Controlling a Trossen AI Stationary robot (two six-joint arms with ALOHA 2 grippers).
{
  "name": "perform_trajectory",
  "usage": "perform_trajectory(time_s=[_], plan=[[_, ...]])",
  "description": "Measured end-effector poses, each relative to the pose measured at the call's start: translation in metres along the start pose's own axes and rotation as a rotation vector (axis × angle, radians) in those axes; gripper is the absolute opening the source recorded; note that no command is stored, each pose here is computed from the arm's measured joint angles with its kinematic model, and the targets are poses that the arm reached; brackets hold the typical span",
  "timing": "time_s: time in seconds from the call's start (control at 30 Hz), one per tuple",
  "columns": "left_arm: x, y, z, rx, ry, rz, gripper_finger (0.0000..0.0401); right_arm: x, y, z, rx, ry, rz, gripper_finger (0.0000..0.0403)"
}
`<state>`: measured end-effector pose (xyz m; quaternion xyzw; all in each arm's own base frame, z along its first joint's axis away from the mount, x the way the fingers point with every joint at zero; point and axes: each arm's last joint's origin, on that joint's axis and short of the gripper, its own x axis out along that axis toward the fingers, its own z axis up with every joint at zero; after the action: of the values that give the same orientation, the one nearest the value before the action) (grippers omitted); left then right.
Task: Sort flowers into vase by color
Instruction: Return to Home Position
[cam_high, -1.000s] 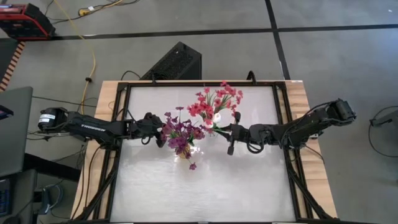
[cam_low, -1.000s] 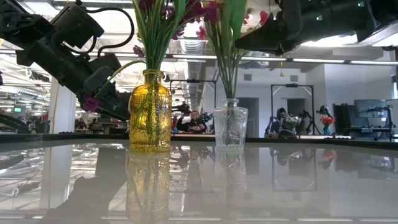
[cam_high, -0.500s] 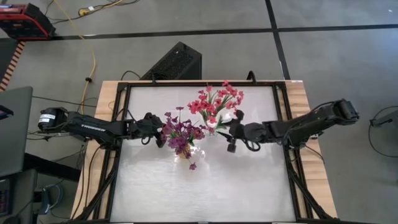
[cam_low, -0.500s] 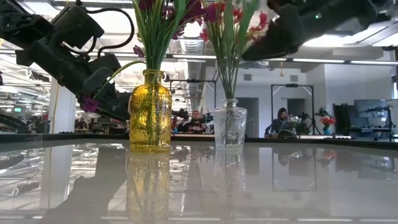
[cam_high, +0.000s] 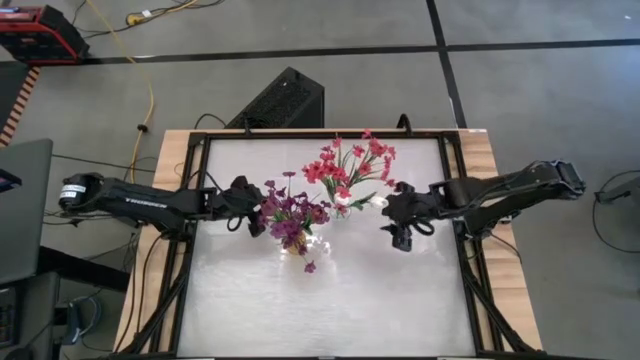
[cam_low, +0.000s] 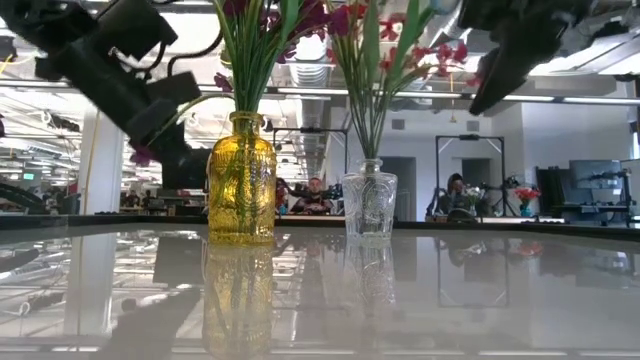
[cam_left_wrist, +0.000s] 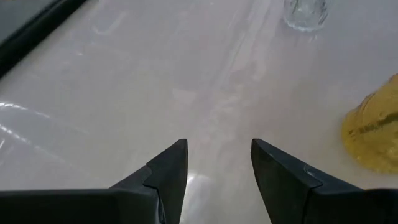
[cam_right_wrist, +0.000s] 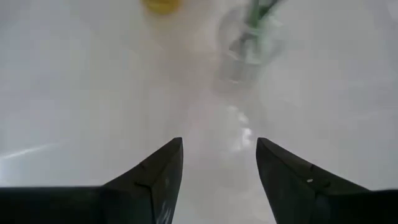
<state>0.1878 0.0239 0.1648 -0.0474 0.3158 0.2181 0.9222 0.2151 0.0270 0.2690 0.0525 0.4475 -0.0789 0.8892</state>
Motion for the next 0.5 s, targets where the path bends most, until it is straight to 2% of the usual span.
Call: perform_trajectory(time_s=[0.13,0.3,0.4,0.5], plan=[[-0.009,0.000,0.019,-0.003,-0.001,0.006,0.0167,-0.006,0.006,0.003,-0.024,-0.016,0.208,0.0226],[-0.012,-0.001,0.028,-0.015,-0.017,-0.007,0.0167,-0.007,0.013,0.010,-0.067,-0.045,0.442,0.0228],[-0.012,-0.001,0.026,-0.015,-0.008,-0.004,0.0167,-0.003,0.015,0.013,-0.078,-0.049,0.513,0.0229],[-0.012,-0.001,0.026,-0.015,-0.005,-0.004,0.0167,0.000,0.015,0.016,-0.083,-0.070,0.480,0.0229]])
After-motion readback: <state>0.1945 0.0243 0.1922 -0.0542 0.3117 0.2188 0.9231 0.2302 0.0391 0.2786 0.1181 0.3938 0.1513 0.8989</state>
